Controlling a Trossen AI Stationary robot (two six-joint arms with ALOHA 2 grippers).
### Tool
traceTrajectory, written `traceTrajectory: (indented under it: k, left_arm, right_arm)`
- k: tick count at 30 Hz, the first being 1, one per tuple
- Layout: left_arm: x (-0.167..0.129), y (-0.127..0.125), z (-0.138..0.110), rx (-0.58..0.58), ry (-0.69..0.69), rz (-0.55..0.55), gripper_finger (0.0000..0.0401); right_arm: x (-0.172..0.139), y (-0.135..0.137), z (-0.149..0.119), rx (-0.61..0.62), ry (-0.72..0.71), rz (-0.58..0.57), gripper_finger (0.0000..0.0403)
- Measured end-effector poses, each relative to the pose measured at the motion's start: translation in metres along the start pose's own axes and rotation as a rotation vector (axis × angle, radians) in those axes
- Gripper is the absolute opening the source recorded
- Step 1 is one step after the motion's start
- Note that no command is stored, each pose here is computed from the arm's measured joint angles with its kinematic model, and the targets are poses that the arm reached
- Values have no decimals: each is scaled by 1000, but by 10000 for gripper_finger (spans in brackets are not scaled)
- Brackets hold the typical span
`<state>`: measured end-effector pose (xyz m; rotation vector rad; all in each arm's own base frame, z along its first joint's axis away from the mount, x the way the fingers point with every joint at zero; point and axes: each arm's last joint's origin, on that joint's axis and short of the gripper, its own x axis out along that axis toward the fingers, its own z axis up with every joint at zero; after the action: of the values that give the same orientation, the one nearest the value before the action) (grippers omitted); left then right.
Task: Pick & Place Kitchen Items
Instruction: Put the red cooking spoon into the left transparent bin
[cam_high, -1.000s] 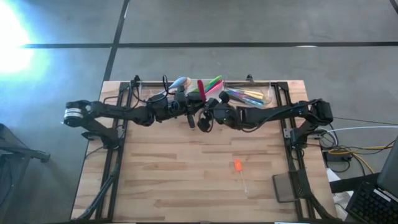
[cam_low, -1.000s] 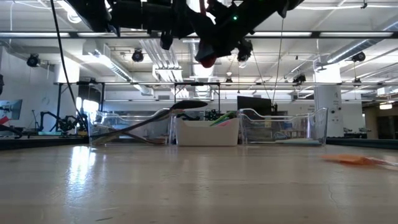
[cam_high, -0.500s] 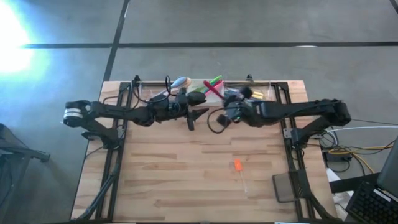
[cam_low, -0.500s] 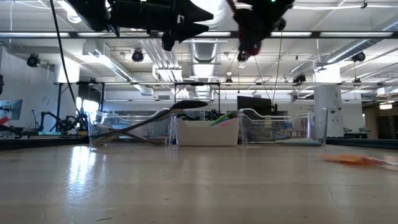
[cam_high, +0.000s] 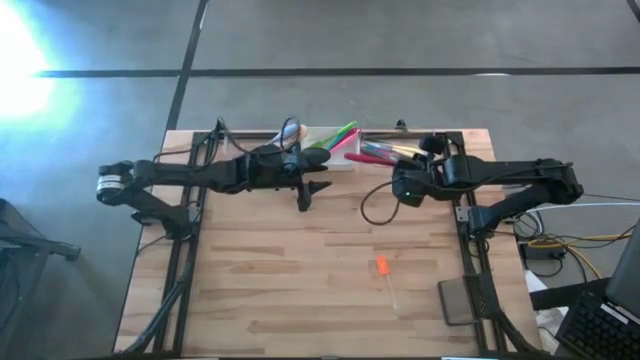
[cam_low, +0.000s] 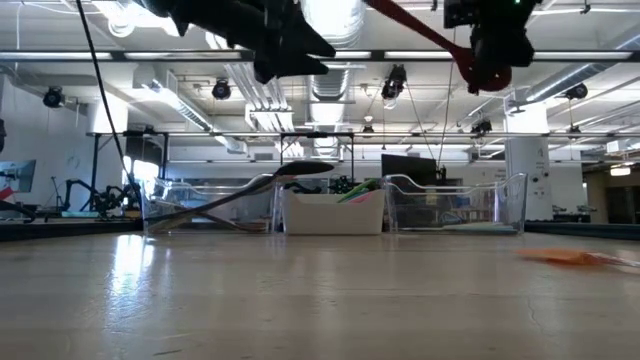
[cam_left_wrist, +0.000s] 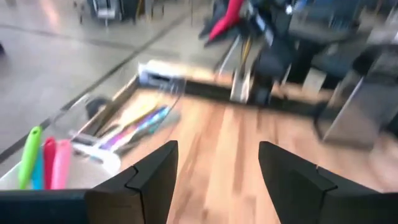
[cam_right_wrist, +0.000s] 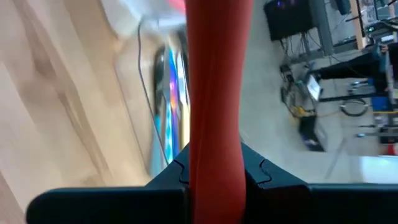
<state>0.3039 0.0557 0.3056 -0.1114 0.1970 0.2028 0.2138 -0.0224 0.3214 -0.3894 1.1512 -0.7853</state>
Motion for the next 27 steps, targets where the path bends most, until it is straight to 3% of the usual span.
traceTrajectory:
  k: [5,14,22,27]
  left_arm:
    - [-1,-1,19,122,173,9,229]
    - [-6,-3,58,358,320,65,229]
    - [20,-3,40,484,582,31,229]
    - [44,-11,27,532,640,-5,229]
  right_arm:
    - [8,10,-3,-119,118,18,33]
    - [41,47,5,-328,345,33,33]
    - [54,64,25,-397,398,28,33]
    - [53,66,43,-430,387,38,33]
